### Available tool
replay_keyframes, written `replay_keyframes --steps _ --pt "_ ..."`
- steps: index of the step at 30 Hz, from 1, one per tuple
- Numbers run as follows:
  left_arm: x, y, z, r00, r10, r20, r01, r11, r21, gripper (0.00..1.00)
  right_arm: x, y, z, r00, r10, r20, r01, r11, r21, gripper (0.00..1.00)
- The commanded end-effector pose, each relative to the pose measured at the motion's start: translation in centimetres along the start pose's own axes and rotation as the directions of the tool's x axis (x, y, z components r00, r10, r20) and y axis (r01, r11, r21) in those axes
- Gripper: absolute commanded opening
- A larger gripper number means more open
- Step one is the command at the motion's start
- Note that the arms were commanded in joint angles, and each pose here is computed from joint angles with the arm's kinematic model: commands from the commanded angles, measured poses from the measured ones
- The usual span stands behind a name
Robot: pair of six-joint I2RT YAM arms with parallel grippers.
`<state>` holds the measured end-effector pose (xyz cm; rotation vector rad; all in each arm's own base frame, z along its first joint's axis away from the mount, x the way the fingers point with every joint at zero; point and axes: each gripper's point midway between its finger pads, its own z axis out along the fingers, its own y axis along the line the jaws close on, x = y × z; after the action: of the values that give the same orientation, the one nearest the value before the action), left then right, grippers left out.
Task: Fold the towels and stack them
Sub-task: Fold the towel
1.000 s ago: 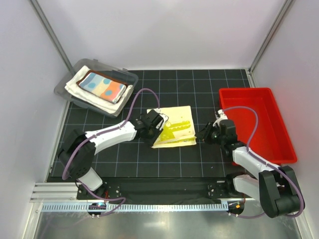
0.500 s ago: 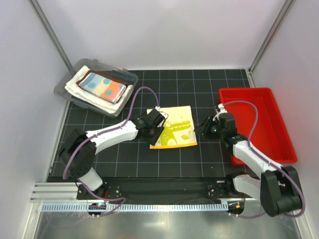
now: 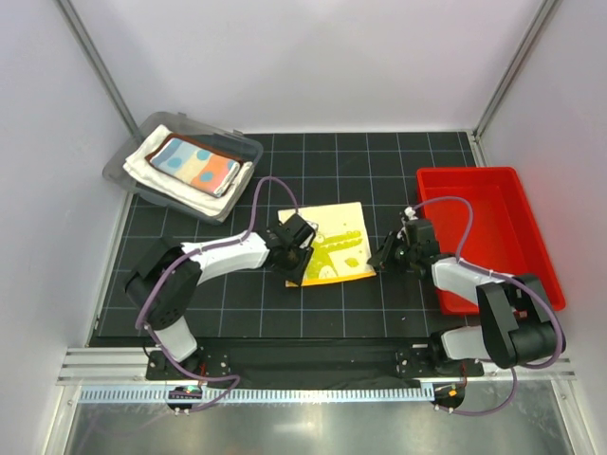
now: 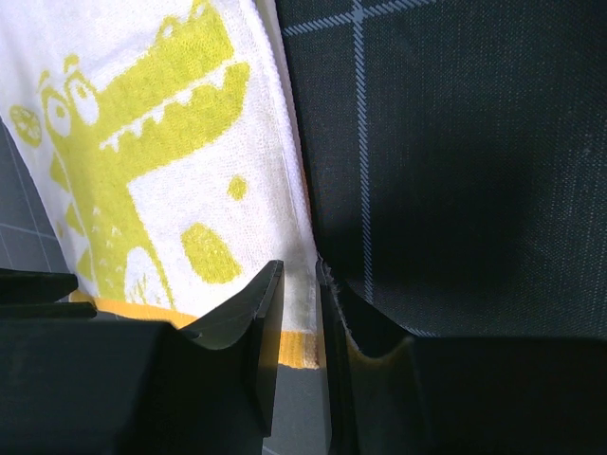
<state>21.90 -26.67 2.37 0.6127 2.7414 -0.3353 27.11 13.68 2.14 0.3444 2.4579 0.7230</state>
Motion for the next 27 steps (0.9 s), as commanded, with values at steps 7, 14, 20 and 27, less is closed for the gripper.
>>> replay_keyframes --steps 7,14,20,27 --pt "-4.8 1.2 -5.8 0.958 -0.24 0.156 0.21 0.96 0.188 0.45 1.2 1.4 -1.1 0.999 0.024 0.046 -0.023 1.0 -0.013 0.31" --pt "-11.8 6.0 -10.7 0.934 -0.147 0.325 0.082 0.975 0.205 0.47 -5.0 4.7 -4.6 0.977 -0.121 0.177 0.117 0.993 0.028 0.38" --pt "-15.6 5.2 -9.4 0.94 0.048 0.337 -0.136 0.961 0.241 0.42 -10.3 9.4 -2.6 0.963 -0.245 0.115 0.262 0.949 -0.174 0.23" --pt "-16.4 7.7 -2.5 0.978 0.054 0.201 -0.09 0.981 0.174 0.39 -12.2 10.0 3.9 0.949 -0.314 -0.012 0.299 0.915 -0.271 0.18"
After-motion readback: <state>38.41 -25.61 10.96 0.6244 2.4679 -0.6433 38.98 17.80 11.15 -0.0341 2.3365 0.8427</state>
